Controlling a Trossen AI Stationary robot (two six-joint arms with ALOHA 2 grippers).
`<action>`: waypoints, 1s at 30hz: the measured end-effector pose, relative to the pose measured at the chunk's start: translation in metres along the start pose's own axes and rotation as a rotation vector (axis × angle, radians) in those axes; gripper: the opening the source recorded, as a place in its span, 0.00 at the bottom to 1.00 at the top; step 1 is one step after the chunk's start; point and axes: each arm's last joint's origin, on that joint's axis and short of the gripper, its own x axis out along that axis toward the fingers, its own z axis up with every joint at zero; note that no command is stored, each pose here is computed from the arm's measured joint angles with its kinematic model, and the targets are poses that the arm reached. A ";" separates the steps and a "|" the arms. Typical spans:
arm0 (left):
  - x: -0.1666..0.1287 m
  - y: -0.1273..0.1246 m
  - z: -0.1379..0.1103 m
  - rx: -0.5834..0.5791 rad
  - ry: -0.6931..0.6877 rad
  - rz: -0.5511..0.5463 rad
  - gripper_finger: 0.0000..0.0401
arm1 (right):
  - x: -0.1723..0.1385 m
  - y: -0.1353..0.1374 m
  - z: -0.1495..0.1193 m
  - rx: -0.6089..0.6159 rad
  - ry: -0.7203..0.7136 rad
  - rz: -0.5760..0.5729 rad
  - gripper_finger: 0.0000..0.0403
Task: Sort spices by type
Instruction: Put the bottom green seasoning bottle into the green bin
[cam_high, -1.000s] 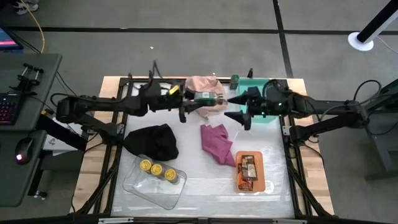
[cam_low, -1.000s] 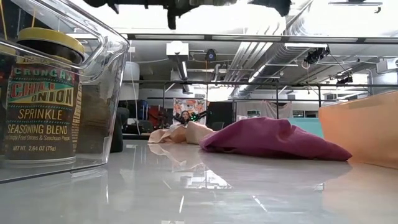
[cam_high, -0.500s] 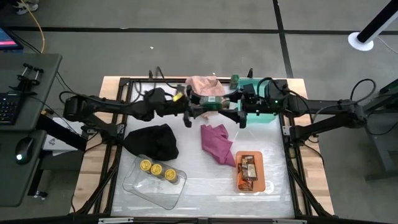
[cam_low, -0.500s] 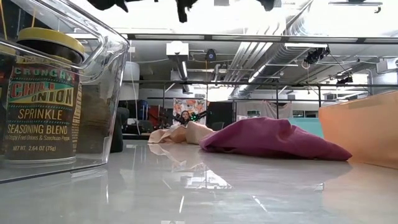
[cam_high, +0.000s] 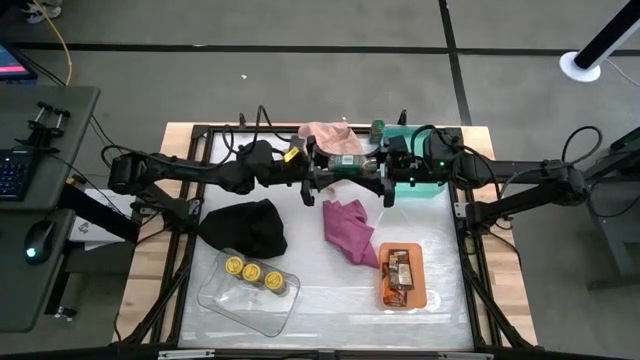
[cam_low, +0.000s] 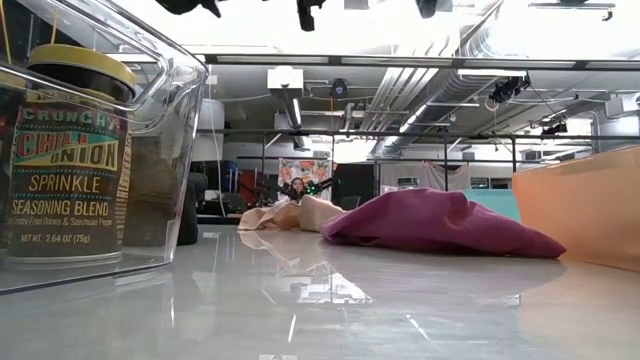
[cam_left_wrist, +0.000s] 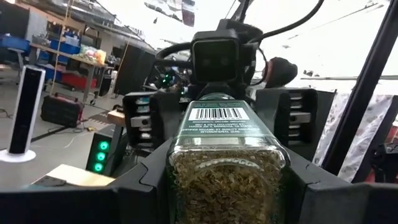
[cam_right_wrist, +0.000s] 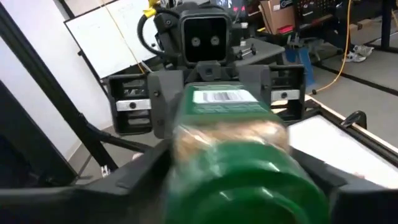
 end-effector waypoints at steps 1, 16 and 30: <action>0.000 0.000 -0.001 0.000 0.005 0.001 0.39 | 0.000 0.000 0.000 0.000 0.005 0.000 0.59; -0.019 0.018 -0.002 -0.033 0.301 0.049 0.77 | -0.032 -0.006 0.007 -0.025 0.070 -0.074 0.47; -0.074 0.025 -0.045 -0.179 0.403 0.212 0.83 | -0.093 -0.098 -0.046 0.302 0.592 -0.915 0.47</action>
